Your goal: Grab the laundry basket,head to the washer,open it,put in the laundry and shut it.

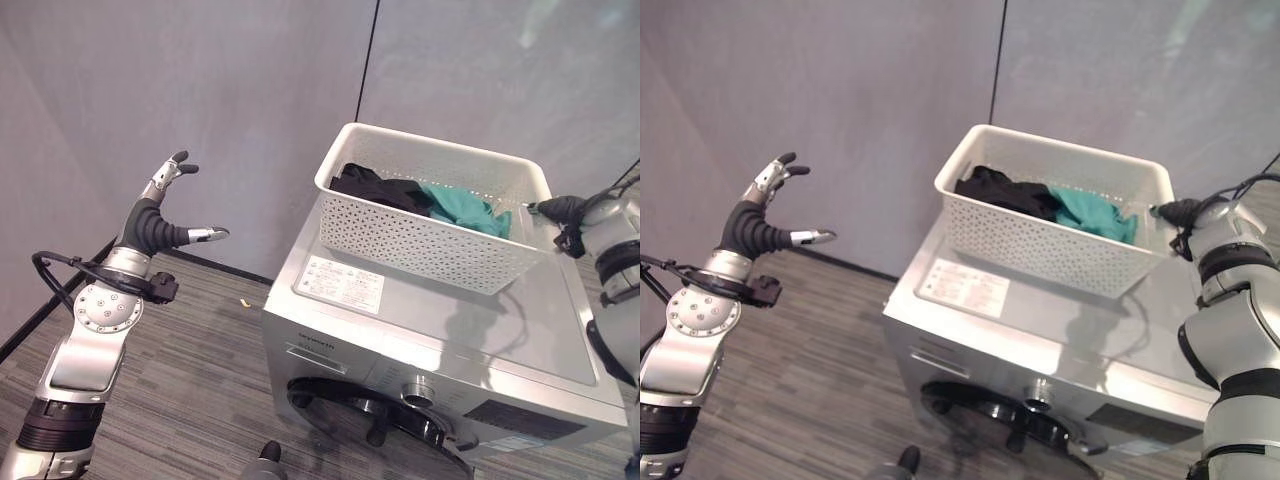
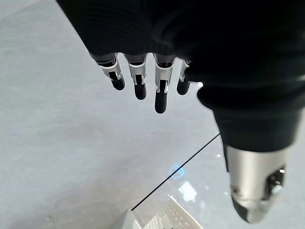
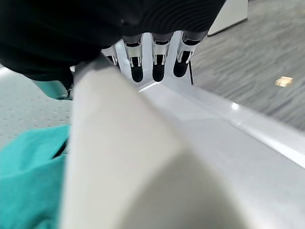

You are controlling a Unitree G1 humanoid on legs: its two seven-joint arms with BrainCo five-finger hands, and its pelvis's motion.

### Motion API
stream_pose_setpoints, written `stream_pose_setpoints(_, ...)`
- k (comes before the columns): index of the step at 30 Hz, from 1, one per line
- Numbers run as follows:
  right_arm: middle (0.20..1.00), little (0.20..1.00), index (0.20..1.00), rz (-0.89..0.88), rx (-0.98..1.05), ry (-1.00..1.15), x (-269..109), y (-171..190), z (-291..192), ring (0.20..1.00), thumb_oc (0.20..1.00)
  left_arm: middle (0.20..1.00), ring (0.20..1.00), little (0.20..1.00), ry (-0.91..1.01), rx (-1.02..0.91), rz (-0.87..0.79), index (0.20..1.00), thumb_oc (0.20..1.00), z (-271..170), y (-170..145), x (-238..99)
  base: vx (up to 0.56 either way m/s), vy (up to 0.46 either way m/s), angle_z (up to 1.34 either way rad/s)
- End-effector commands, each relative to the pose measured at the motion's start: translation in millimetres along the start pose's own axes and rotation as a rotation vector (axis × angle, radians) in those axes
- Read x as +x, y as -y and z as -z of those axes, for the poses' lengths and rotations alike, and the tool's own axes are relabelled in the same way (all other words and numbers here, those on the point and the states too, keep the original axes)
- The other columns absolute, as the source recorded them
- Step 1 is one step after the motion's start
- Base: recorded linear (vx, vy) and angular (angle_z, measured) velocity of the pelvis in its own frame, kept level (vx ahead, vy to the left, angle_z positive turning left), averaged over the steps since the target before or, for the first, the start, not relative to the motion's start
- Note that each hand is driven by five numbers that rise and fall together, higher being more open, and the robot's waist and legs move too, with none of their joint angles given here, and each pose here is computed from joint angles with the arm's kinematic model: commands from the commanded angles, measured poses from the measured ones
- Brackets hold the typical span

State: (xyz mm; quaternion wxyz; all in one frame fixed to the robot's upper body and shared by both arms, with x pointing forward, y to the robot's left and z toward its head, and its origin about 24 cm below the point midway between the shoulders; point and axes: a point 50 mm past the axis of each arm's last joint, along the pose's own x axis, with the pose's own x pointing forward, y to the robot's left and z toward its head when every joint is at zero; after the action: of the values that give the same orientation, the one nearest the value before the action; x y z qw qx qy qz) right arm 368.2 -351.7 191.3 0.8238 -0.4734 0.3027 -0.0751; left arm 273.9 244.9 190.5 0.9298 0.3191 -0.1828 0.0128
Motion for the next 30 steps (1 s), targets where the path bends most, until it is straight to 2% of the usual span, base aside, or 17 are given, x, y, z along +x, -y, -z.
stream_pose_setpoints(1, 1.000, 1.000, 1.000, 0.207, -0.202, 0.002, -22, 54, -13, 1.000, 1.000, 1.000, 1.000, 1.000, 0.140, 0.013, -0.051, 1.000, 1.000, -26, -11, 6, 0.00, 0.000, 0.00)
stream_pose_setpoints(2, 1.000, 1.000, 1.000, 0.211, -0.147, 0.043, -23, 54, -15, 1.000, 1.000, 1.000, 1.000, 1.000, 0.140, 0.007, -0.066, 1.000, 1.000, -25, -12, 6, 0.00, 0.000, 0.00)
stream_pose_setpoints(8, 1.000, 1.000, 1.000, 0.207, -0.137, 0.039, -21, 50, -9, 1.000, 1.000, 1.000, 1.000, 1.000, 0.132, 0.005, -0.066, 1.000, 1.000, -23, -12, 6, 0.00, 0.000, 0.00)
stream_pose_setpoints(14, 1.000, 1.000, 1.000, 0.191, -0.151, -0.009, -17, 46, 4, 1.000, 1.000, 1.000, 1.000, 1.000, 0.116, 0.003, -0.065, 1.000, 1.000, -20, -11, 4, 0.00, 0.000, 0.00)
stream_pose_setpoints(16, 1.000, 1.000, 1.000, 0.185, -0.216, -0.035, -17, 44, 6, 1.000, 1.000, 1.000, 1.000, 1.000, 0.102, 0.012, -0.066, 1.000, 1.000, -18, -13, 3, 0.00, 0.000, 0.00)
stream_pose_setpoints(20, 1.000, 1.000, 1.000, 0.197, -0.243, 0.008, -17, 41, 0, 1.000, 1.000, 1.000, 1.000, 1.000, 0.081, 0.015, -0.082, 1.000, 1.000, -13, -14, -1, -0.03, 0.011, 0.00)
stream_pose_setpoints(23, 1.000, 1.000, 1.000, 0.195, -0.130, 0.054, -10, 26, 2, 1.000, 1.000, 1.000, 1.000, 1.000, 0.073, 0.004, -0.100, 1.000, 1.000, -10, -14, -2, 0.01, 0.001, -0.01)
stream_pose_setpoints(24, 1.000, 1.000, 1.000, 0.169, 0.023, 0.076, -3, 9, 9, 1.000, 1.000, 1.000, 1.000, 1.000, 0.057, -0.011, -0.115, 1.000, 1.000, -6, -14, -5, 0.00, 0.000, 0.00)
stream_pose_setpoints(27, 1.000, 1.000, 1.000, 0.141, 0.127, 0.077, 2, -3, 15, 1.000, 1.000, 1.000, 1.000, 1.000, 0.052, -0.014, -0.113, 1.000, 1.000, -4, -13, -6, 0.00, 0.002, -0.02)
stream_pose_setpoints(28, 1.000, 1.000, 1.000, 0.078, 0.299, 0.078, 9, -24, 22, 1.000, 1.000, 1.000, 1.000, 1.000, 0.037, -0.023, -0.113, 1.000, 1.000, -1, -12, -8, 0.04, -0.007, -0.03)
stream_pose_setpoints(29, 1.000, 1.000, 1.000, 0.076, 0.300, 0.078, 9, -25, 22, 1.000, 1.000, 1.000, 1.000, 1.000, 0.036, -0.021, -0.112, 1.000, 1.000, -1, -12, -8, -0.03, 0.001, -0.04)
stream_pose_setpoints(30, 1.000, 1.000, 1.000, 0.028, 0.432, 0.064, 14, -43, 31, 1.000, 1.000, 1.000, 1.000, 1.000, 0.022, -0.014, -0.119, 1.000, 1.000, 3, -13, -10, 0.05, -0.012, -0.06)
